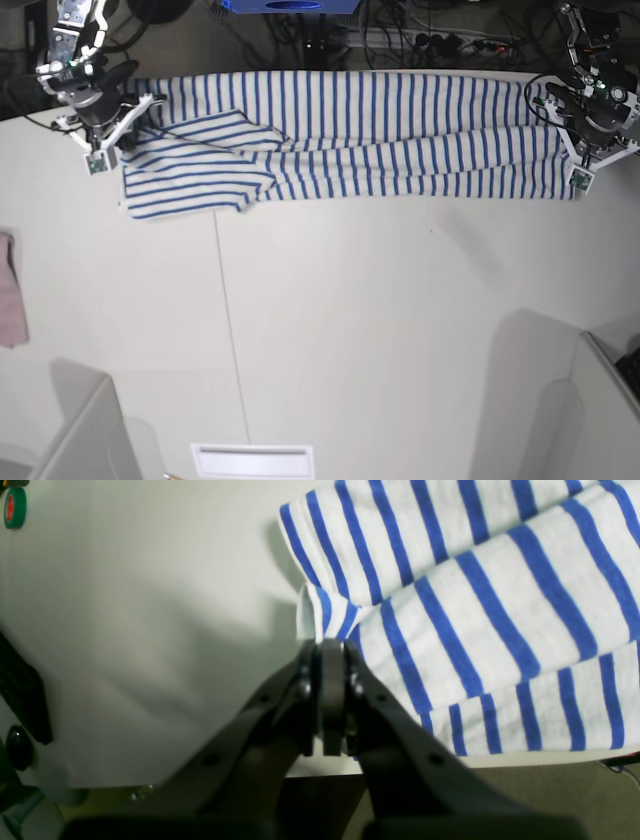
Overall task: Fold the T-shirt properly
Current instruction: 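Open both grippers and move them to the folded shirt's ends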
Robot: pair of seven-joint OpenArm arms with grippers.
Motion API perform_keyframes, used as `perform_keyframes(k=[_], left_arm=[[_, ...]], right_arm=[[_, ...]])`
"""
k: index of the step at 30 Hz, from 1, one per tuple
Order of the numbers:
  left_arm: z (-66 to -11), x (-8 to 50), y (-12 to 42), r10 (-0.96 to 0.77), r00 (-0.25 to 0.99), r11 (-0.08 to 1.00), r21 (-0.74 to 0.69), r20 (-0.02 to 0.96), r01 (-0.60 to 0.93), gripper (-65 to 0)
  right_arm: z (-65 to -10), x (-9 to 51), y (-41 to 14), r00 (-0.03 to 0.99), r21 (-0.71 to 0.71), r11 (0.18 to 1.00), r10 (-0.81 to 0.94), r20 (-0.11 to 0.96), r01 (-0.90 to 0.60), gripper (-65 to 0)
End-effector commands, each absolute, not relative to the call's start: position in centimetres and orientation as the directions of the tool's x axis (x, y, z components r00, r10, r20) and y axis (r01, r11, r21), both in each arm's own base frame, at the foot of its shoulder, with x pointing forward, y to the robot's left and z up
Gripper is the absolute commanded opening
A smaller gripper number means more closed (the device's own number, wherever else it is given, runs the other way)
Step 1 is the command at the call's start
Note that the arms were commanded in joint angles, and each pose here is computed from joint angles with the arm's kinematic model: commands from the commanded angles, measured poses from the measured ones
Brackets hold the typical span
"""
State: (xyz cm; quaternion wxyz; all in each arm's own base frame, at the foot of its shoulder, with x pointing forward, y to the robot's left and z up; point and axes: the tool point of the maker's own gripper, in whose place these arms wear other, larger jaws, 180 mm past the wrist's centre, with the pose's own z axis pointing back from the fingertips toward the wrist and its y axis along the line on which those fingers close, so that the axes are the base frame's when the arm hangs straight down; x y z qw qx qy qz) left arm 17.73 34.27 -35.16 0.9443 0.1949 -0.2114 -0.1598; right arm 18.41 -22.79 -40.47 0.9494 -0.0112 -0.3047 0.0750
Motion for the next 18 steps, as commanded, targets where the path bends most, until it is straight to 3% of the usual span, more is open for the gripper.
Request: perform_keyframes(k=[1, 6, 7, 9, 11, 14, 18], left_arm=[[-34.4, 18.1, 34.7, -0.4, 0.852, 0.86, 0.461, 0.339, 0.22, -65.0], [-34.4, 17.7, 34.9, -0.395, 0.858, 0.86, 0.462, 0.33, 0.218, -65.0], [-34.5, 17.6, 34.9, -0.395, 0.859, 0.86, 0.461, 0.327, 0.219, -65.0], [-34.5, 17.6, 35.0, -0.394, 0.859, 0.86, 0.462, 0.327, 0.218, -53.3], [-33.9, 17.5, 35.7, -0.379, 0.863, 0.859, 0.474, 0.335, 0.194, -37.5], [-31.9, 16.7, 38.6, -0.304, 0.872, 0.859, 0.507, 0.383, 0.077, -21.2], [-29.6, 15.4, 40.7, -0.15, 0.833, 0.898, 0.426, 0.533, -0.111, -19.7]], right_arm=[[-39.8, 18.9, -23.1, 0.786, -0.079, 0.987, 0.157, 0.598, -0.138, -65.0], [-40.0, 18.6, -23.1, 0.791, -0.077, 0.987, 0.156, 0.591, -0.138, -65.0], [-39.9, 18.7, -23.1, 0.79, -0.079, 0.987, 0.157, 0.593, -0.137, -59.6], [-39.9, 18.5, -23.2, 0.791, -0.08, 0.988, 0.156, 0.591, -0.135, -43.4], [-39.5, 18.3, -23.2, 0.785, -0.086, 0.987, 0.162, 0.598, -0.138, -34.4], [-37.5, 18.6, -22.5, 0.749, -0.108, 0.982, 0.186, 0.636, -0.152, -36.3], [-36.4, 19.1, -20.0, 0.682, -0.077, 0.972, 0.211, 0.7, -0.221, -37.2]])
